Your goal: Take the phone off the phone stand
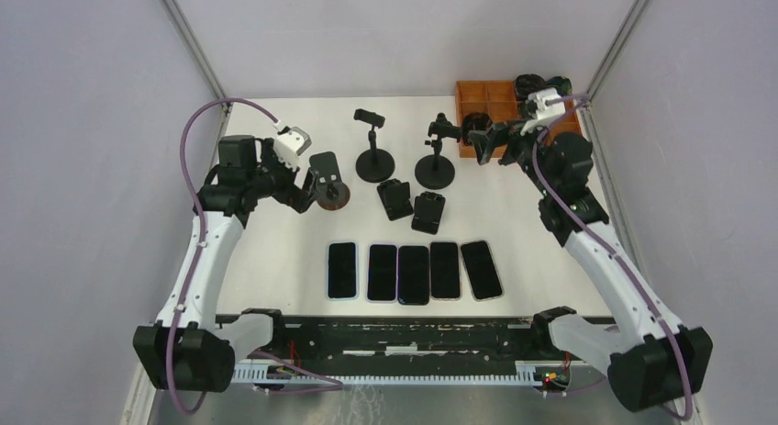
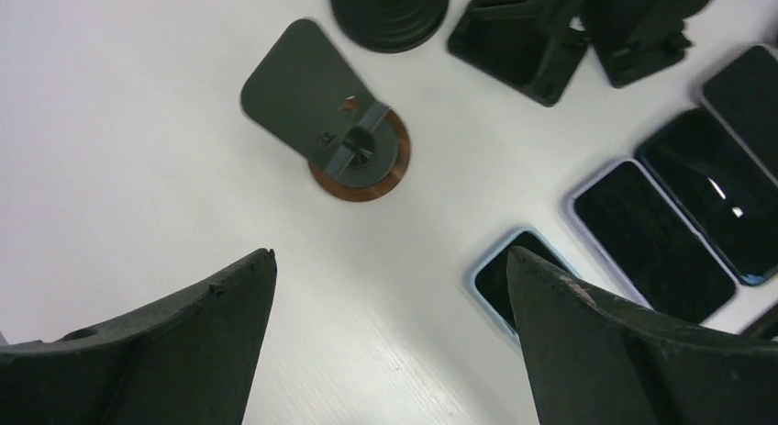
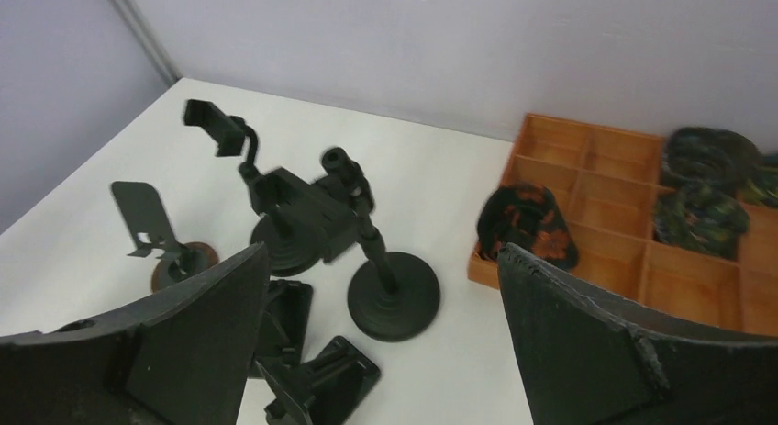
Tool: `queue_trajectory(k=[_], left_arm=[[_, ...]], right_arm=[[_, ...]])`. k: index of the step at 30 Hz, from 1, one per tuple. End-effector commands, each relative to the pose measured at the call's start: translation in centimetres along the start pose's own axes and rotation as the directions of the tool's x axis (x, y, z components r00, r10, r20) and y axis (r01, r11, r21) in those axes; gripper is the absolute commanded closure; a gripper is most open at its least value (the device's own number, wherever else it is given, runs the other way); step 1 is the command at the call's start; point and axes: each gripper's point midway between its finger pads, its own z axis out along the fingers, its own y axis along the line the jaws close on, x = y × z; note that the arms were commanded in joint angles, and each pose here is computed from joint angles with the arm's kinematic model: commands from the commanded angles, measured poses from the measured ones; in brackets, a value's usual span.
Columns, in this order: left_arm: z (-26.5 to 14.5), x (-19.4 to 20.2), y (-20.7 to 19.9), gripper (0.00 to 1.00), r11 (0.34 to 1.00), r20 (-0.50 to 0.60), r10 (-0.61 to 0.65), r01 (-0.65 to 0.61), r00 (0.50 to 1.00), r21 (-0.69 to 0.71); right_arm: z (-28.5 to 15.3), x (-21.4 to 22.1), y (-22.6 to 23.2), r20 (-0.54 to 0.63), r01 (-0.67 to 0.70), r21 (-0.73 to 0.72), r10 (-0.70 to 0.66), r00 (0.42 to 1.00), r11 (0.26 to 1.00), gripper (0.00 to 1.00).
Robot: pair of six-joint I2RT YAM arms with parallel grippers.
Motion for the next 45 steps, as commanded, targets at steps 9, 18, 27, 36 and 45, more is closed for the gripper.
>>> queue_trajectory(k=[9,18,27,36,45], left_arm=[[7.0,5.2,7.1,0.00,0.964,0.217,-0.167,0.206,0.962,-0.168],[10.1,9.6,7.9,0.00,0.939,0.321,-0.174,0.255,0.931,-0.232],[9.6,10.0,8.2,0.00,0.913,0.472,-0.137,0.296,0.871,-0.281],[7.2,10.9,7.9,0.00,0.865,0.566,-0.065,0.329,0.822,-0.378],[9.3,11.4,9.0,0.00,0.851,0.491,-0.131,0.352,0.861,-0.390]], right_arm=[[-10.5,16.1,-12.9,-0.125,0.116,0.673,-0.043,0.991,0.730,0.02],[-15.2,21.7,-16.2,-0.245,0.288,0.779,-0.152,0.958,0.557,0.02],[-17.3,22.1,-16.7,-0.202,0.296,0.811,-0.234,0.951,0.504,0.02],[-17.4,21.5,-15.2,-0.144,0.315,0.747,-0.319,0.937,0.586,0.02],[-16.5,22.1,-14.6,-0.145,0.333,0.690,-0.328,0.934,0.643,0.02]])
